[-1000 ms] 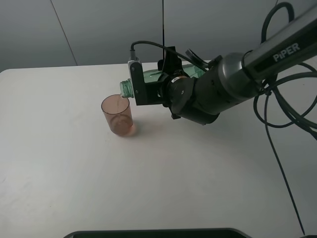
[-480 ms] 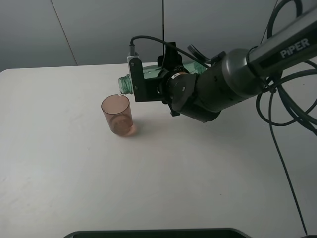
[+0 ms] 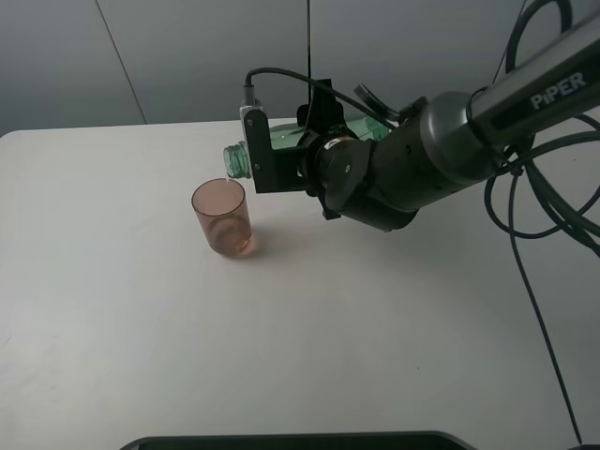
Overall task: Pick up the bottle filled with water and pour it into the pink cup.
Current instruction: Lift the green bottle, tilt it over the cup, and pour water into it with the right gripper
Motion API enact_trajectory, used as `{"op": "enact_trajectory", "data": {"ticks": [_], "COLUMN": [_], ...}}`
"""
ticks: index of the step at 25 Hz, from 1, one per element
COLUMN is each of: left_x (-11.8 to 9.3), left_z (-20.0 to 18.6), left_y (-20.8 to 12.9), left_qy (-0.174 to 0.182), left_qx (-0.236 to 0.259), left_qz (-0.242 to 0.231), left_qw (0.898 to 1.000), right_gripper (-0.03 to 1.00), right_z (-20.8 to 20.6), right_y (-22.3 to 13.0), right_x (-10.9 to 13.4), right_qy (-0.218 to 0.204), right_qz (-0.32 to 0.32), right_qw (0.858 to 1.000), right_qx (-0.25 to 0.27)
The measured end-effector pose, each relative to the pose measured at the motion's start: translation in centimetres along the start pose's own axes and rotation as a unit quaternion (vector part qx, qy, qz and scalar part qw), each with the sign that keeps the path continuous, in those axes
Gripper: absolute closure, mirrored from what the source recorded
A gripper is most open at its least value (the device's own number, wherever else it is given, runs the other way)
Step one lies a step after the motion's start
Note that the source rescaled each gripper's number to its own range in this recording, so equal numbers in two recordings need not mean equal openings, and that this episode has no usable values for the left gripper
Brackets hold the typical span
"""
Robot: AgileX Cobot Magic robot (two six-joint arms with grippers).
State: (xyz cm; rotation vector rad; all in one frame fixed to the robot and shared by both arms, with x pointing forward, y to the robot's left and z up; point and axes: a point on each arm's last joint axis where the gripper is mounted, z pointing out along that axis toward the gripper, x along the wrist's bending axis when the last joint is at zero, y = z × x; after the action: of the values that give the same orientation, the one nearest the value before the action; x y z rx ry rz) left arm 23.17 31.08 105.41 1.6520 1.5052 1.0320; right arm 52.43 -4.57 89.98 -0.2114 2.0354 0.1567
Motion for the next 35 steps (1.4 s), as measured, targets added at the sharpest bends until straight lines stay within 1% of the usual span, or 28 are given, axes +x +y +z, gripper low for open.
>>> {"op": "enact_trajectory", "data": {"ticks": [35], "left_x": [0.00], "left_z": [0.00], "left_y": [0.00], "left_qy": [0.000], "left_qx": [0.000], "left_qz": [0.000], "left_qw": [1.000], "right_gripper": [0.96], "right_z": [-0.03], "right_y": [0.47], "right_x": [-0.30], "right_qy": [-0.018], "right_qz": [-0.038], "right_qw": [0.999], "right_qx": [-0.025]}}
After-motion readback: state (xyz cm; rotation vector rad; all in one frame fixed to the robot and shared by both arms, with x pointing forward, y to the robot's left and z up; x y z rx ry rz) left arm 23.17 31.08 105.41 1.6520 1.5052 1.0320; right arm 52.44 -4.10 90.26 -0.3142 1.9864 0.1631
